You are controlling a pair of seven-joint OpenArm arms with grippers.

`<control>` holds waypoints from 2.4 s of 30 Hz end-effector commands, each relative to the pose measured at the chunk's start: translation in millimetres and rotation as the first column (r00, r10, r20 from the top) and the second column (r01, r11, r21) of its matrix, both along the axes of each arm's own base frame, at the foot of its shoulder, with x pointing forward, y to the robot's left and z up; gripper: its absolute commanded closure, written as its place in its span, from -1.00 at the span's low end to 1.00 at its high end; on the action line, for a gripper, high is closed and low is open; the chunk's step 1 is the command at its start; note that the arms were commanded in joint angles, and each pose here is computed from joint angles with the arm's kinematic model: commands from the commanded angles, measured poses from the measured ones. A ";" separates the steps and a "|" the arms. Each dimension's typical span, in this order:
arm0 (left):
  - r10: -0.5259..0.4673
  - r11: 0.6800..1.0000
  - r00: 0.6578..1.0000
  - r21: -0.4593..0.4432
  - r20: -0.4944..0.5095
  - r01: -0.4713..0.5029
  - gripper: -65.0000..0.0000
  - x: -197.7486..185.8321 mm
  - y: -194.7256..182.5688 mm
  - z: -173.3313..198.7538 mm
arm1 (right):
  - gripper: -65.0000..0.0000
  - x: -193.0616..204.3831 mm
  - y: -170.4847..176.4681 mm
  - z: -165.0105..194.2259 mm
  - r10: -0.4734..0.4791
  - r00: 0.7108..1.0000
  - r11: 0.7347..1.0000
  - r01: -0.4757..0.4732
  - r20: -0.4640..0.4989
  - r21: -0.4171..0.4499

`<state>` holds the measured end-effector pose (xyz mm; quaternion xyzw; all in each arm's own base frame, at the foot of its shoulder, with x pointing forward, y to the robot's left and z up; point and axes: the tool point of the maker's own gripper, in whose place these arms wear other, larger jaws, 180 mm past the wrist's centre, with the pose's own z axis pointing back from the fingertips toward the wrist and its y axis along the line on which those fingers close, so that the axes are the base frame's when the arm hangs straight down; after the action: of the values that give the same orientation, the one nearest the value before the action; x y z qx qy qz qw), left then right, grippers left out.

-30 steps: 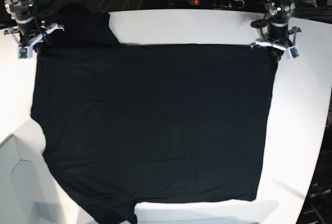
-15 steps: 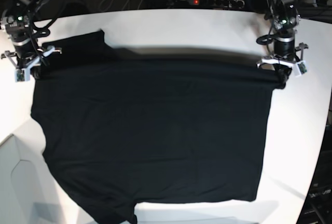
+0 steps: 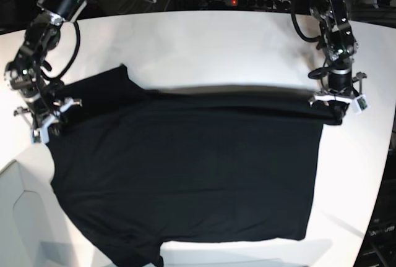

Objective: Fold the T-shirt properly
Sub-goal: 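Lift the shoulder edge and fold it toward the hem with both grippers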

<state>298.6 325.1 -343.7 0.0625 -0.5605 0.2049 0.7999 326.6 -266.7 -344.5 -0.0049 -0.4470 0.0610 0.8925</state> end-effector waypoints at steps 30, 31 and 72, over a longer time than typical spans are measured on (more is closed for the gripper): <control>-0.001 0.997 0.998 -0.081 0.068 0.007 1.00 78.3 2.2 41.6 | 1.00 116.7 -17.0 49.8 -0.012 0.991 0.997 0.002 0.134 0.071; 0.001 0.996 0.998 -0.086 0.062 0.004 1.00 78.9 2.9 38.7 | 1.00 117.4 -16.0 46.2 -0.012 0.992 0.997 0.002 0.125 0.081; -0.057 0.993 0.996 -0.096 0.074 0.064 0.00 112.6 -18.3 45.8 | -0.14 132.0 1.9 50.5 0.046 0.990 0.996 -0.056 0.130 0.074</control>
<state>406.7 301.0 -315.0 -0.0072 -0.5583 0.2137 0.8016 447.1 -259.6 -319.8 0.0413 -0.4720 0.0632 0.8784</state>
